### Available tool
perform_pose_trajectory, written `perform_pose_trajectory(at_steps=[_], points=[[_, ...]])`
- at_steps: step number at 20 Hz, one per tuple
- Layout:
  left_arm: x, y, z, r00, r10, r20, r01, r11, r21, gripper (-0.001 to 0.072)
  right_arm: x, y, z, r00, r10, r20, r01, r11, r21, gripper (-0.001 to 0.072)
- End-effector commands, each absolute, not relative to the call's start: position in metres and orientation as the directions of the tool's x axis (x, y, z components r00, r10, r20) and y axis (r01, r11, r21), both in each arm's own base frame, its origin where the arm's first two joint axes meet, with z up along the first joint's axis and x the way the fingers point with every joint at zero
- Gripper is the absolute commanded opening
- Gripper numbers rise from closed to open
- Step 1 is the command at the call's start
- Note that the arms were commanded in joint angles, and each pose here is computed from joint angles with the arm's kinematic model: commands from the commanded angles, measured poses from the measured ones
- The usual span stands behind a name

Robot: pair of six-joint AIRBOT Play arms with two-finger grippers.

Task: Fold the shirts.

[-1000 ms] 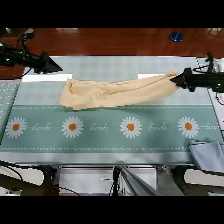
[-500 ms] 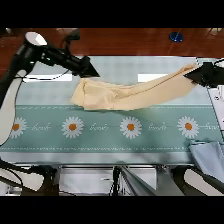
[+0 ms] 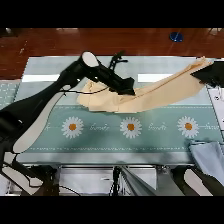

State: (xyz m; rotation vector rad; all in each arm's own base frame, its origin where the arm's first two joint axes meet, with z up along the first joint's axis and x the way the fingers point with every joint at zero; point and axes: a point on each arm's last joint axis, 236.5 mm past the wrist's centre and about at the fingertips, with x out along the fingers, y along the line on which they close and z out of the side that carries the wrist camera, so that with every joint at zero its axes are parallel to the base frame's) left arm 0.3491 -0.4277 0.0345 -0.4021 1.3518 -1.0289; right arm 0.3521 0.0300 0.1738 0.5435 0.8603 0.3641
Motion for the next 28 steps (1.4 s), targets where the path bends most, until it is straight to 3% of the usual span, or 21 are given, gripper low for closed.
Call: perform_pose_trajectory(at_steps=[1, 7, 11, 14, 17, 22, 28], points=[[0.335, -0.462, 0.012, -0.107, -0.786, -0.608, 0.356, 0.541, -0.762, 0.0023, 0.341, 0.038, 0.180, 0.589, 0.531, -0.609, -0.101, 0.796, 0.597, 0.0016], [0.305, -0.495, -0.037, -0.204, -0.789, -0.580, 0.228, 0.538, -0.811, 0.0022, 0.342, 0.061, 0.203, 0.590, 0.625, -0.511, -0.160, 0.711, 0.685, 0.0016], [0.293, -0.530, -0.045, -0.206, -0.847, -0.491, 0.149, 0.469, -0.871, 0.0022, 0.342, 0.061, 0.204, 0.589, 0.628, -0.508, -0.161, 0.708, 0.687, 0.0016], [0.323, -0.509, -0.036, -0.172, -0.863, -0.475, 0.136, 0.457, -0.879, 0.0022, 0.341, 0.060, 0.202, 0.588, 0.624, -0.515, -0.158, 0.713, 0.684, 0.0016], [0.374, -0.439, 0.005, -0.144, -0.890, -0.433, 0.192, 0.404, -0.894, 0.0021, 0.342, 0.060, 0.203, 0.589, 0.624, -0.514, -0.158, 0.712, 0.684, 0.0016], [0.459, -0.276, 0.142, 0.164, -0.922, -0.351, 0.340, 0.387, -0.857, 0.0020, 0.348, 0.072, 0.191, 0.582, 0.595, -0.554, -0.147, 0.747, 0.648, 0.0016], [0.450, -0.109, 0.275, 0.515, -0.810, -0.280, 0.450, 0.533, -0.716, 0.0021, 0.389, 0.132, 0.152, 0.575, 0.534, -0.620, -0.154, 0.815, 0.559, 0.0016]])
